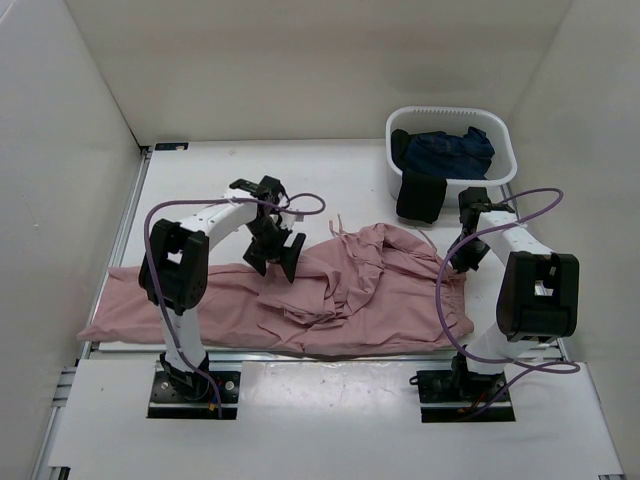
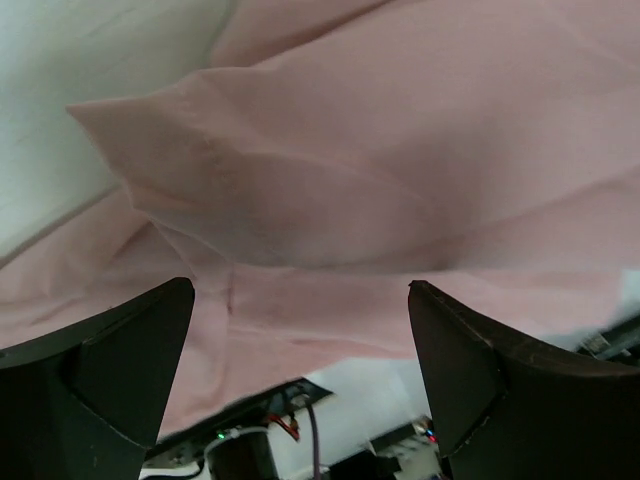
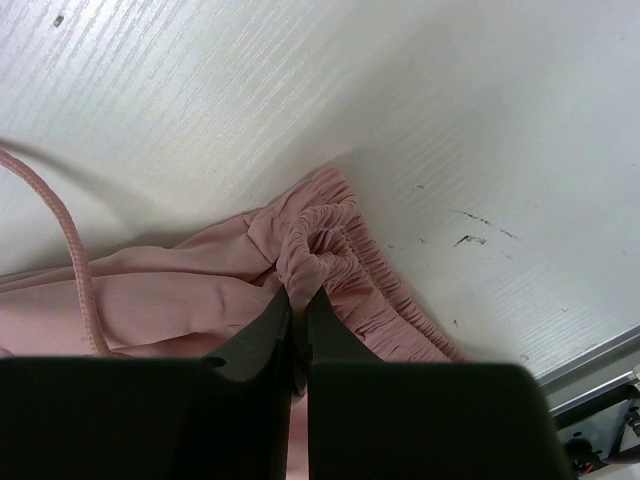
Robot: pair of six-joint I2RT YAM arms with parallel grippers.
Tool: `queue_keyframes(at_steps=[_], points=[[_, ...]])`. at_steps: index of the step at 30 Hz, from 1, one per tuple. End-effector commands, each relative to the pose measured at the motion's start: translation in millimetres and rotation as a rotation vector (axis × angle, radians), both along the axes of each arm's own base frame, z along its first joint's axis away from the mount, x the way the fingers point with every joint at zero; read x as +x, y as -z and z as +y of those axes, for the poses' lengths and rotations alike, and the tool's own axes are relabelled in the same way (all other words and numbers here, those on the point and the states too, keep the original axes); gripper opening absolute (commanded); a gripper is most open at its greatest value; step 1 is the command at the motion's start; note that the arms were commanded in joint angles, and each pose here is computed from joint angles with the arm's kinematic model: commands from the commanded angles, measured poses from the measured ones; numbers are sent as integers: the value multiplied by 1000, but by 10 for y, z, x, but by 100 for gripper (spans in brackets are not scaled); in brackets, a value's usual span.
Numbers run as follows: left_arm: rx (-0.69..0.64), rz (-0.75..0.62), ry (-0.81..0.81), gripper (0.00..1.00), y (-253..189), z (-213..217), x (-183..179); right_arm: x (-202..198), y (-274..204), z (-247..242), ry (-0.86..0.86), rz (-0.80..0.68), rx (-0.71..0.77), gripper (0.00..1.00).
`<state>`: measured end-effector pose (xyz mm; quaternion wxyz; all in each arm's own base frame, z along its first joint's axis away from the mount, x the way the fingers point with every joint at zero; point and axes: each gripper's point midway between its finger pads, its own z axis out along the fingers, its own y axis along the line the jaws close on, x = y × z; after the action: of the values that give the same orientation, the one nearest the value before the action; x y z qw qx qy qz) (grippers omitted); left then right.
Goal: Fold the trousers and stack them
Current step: Fold the trousers
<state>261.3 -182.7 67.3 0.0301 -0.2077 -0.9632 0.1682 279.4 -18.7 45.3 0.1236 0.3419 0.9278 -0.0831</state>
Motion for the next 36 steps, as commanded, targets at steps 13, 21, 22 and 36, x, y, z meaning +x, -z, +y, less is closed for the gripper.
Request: queue_keyframes(at_steps=[13, 21, 22, 36], points=[[42, -443, -7, 99, -321, -74, 754, 41, -104, -50, -15, -8, -27, 0], [-43, -306, 45, 100, -129, -263, 445, 61, -77, -32, -17, 1, -16, 0], [-47, -287, 47, 100, -73, -290, 454, 61, -76, -32, -17, 1, -16, 0], [121, -589, -85, 14, -626, 6, 1425, 287, -363, -134, -9, -53, -30, 0]])
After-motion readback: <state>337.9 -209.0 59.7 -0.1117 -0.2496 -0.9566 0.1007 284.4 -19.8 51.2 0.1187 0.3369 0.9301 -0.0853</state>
